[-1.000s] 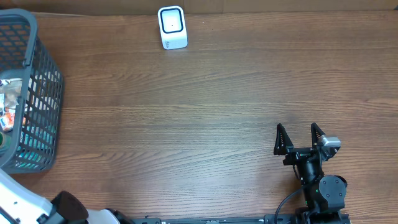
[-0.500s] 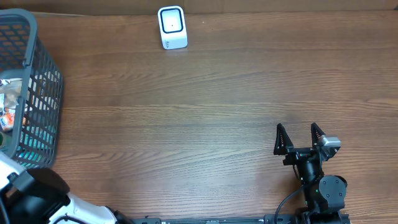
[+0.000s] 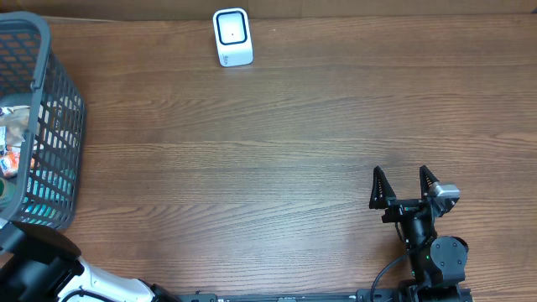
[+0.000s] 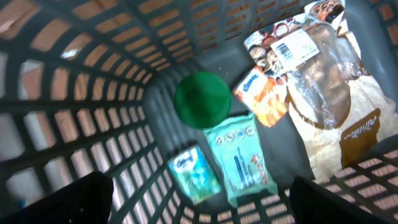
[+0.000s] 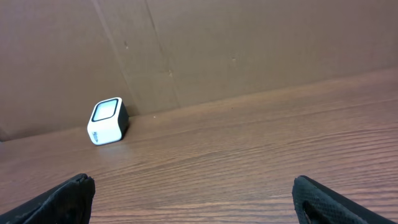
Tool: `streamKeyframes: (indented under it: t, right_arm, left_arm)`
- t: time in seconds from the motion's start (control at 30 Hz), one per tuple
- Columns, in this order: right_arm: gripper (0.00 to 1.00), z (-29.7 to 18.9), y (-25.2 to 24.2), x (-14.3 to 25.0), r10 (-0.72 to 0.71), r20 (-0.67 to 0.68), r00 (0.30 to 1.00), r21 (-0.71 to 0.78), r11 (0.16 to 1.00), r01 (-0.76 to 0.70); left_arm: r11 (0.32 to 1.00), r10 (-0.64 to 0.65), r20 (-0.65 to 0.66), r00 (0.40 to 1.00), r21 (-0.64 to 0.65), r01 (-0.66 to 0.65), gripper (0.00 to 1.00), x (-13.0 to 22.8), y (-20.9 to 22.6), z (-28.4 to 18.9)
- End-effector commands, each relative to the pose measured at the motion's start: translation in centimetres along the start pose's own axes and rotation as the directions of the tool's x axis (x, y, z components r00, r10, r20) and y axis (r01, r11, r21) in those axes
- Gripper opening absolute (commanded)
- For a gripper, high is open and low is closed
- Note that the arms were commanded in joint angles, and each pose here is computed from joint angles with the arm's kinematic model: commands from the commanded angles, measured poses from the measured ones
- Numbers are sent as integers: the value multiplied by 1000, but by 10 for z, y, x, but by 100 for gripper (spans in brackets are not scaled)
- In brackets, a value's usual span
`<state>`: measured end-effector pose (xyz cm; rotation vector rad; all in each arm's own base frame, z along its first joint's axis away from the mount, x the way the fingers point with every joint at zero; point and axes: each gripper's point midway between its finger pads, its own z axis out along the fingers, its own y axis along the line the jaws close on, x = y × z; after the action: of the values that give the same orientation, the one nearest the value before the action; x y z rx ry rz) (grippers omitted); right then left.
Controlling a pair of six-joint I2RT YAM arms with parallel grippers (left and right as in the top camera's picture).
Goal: Scan the item barcode
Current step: 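Move the left gripper over the basket toward the green-capped bottle, then grasp the green-capped bottle in the basket with the left gripper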
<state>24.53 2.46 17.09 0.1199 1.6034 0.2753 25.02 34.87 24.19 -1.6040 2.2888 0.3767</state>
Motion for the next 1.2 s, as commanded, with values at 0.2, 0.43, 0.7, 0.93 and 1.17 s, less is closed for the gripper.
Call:
streamKeyframes:
  t: [0.2, 0.43, 0.7, 0.93, 1.17]
  right_arm:
    - [100, 0, 0, 1, -8, 6, 1000, -2, 1000, 8]
    - [100, 0, 0, 1, -8, 6, 1000, -2, 1000, 8]
    - [100, 0, 0, 1, -8, 6, 1000, -2, 1000, 8]
    - [100, 0, 0, 1, -8, 6, 1000, -2, 1000, 8]
    - [100, 0, 0, 1, -8, 6, 1000, -2, 1000, 8]
  left_arm:
    - [996, 83, -52, 995, -9, -84, 96, 17, -3, 47]
    - [995, 96, -31, 995, -18, -97, 100, 14, -3, 61]
    - [990, 114, -8, 993, -87, -115, 100, 6, 9, 66]
    - [980, 173, -54, 983, -92, -178, 100, 9, 5, 97]
    - [969, 217, -128, 968, -96, -229, 97, 19, 2, 132]
